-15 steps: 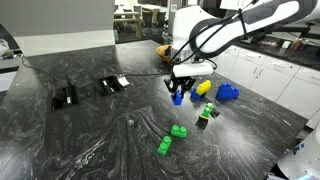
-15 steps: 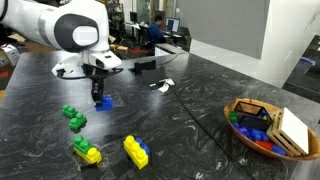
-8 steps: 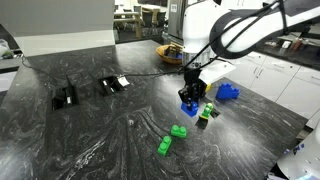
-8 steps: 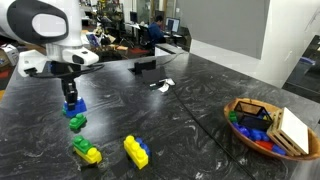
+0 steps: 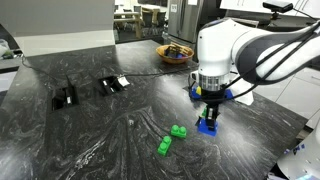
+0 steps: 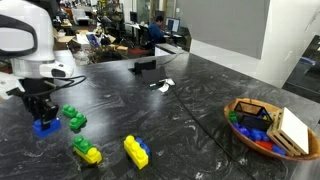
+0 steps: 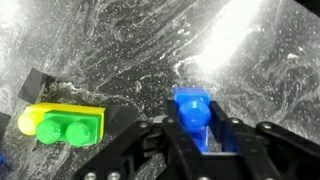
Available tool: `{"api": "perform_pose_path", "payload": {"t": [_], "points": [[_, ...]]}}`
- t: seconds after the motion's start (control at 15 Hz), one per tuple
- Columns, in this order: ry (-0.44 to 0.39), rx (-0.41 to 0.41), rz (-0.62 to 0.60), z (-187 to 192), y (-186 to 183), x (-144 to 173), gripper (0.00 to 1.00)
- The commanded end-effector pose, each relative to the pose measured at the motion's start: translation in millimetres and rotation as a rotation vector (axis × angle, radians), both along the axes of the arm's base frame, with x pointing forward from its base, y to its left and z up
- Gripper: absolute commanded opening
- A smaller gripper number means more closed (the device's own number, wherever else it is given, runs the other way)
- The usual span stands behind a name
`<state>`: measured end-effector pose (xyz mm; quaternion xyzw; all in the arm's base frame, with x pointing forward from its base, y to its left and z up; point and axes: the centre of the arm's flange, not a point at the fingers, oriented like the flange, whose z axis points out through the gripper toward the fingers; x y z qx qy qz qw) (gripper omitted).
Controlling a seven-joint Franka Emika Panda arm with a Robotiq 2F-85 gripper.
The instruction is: Move the blue block at the back of the counter forwards
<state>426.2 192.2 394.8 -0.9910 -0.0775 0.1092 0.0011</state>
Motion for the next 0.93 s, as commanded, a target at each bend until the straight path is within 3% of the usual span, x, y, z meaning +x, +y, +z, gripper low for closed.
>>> {"api": "perform_pose_path", "payload": {"t": [0.0,0.47,0.87], "points": [[-0.005,-0.003,0.202,-9.5,-10.9,-27.6,0.09],[-0.019,0.028,0.552,-38.6,-18.5,-66.8,0.09],[-0.077,0.065,0.620,-62.6,-22.7,-94.9,0.09]]}}
